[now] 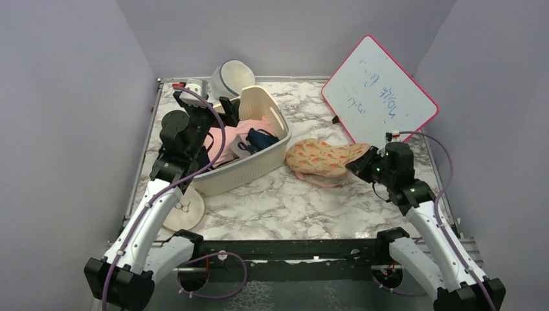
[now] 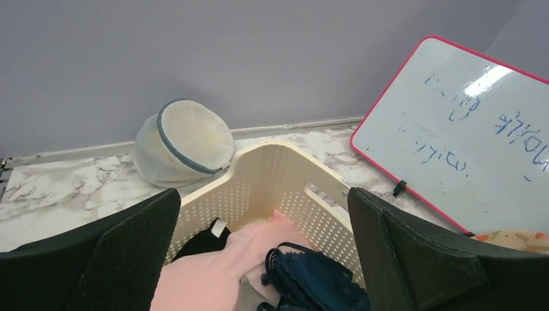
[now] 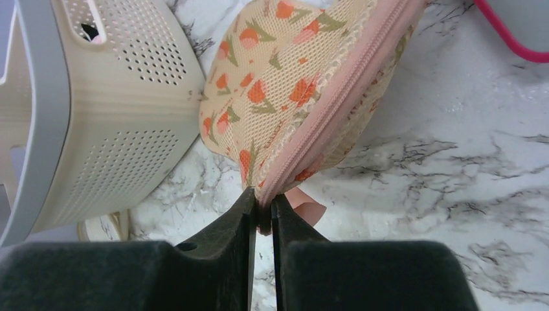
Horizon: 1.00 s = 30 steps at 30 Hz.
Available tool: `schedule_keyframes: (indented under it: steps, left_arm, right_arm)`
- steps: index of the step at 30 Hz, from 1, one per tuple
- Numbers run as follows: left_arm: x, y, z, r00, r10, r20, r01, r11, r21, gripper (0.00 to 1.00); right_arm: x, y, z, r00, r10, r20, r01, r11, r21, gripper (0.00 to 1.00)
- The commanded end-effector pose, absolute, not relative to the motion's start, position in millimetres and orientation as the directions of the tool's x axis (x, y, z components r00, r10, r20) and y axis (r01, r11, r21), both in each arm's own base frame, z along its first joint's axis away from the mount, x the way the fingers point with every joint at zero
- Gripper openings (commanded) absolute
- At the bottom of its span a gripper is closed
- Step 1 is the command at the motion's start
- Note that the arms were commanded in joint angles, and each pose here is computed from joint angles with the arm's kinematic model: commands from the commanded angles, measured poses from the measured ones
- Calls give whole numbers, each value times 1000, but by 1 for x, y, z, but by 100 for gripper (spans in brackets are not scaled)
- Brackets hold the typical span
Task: Unzip the laundry bag and remove the bra
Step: Move the laundry bag to the center of the board, then adjust the laundry bag at the center of the board.
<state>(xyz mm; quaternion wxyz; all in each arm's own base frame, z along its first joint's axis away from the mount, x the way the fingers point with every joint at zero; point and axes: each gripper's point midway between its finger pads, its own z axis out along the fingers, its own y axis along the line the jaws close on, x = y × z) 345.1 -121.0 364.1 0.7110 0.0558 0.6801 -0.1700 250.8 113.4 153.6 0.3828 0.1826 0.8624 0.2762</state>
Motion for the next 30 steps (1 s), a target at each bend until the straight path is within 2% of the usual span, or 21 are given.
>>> schedule_keyframes:
  steps: [1,6,9,11,14,17,24,30]
  left_arm:
    - [343,-129,374,31,-184,-982,356,920,-161,99]
    - [346,-129,371,17,-179,-984,354,921,-162,99]
    - [347,-130,368,11,-179,-984,354,921,-163,99]
    - [348,-130,367,7,-177,-984,353,921,-164,99]
    - [350,-131,364,-3,-173,-985,353,922,-162,99]
    - [351,-133,364,-9,-172,-985,361,918,-163,99]
    - [354,-137,357,-30,-168,-985,370,914,-167,99]
    - [353,-142,358,-38,-175,-984,394,902,-176,99]
  right_arm:
    - [232,110,168,-648,462,-605,42,815,578,13]
    - [196,150,159,-776,294,-557,-198,726,659,21]
    - [170,172,160,-841,205,-500,-291,608,738,38]
    - [155,177,165,-865,164,-474,-310,568,763,53]
    - [140,172,185,-841,136,-524,-365,572,735,79]
    - [134,168,209,-801,160,-576,-400,573,716,91]
    - [176,163,209,-756,210,-620,-368,647,668,92]
    - [260,155,187,-679,246,-692,-309,759,573,93]
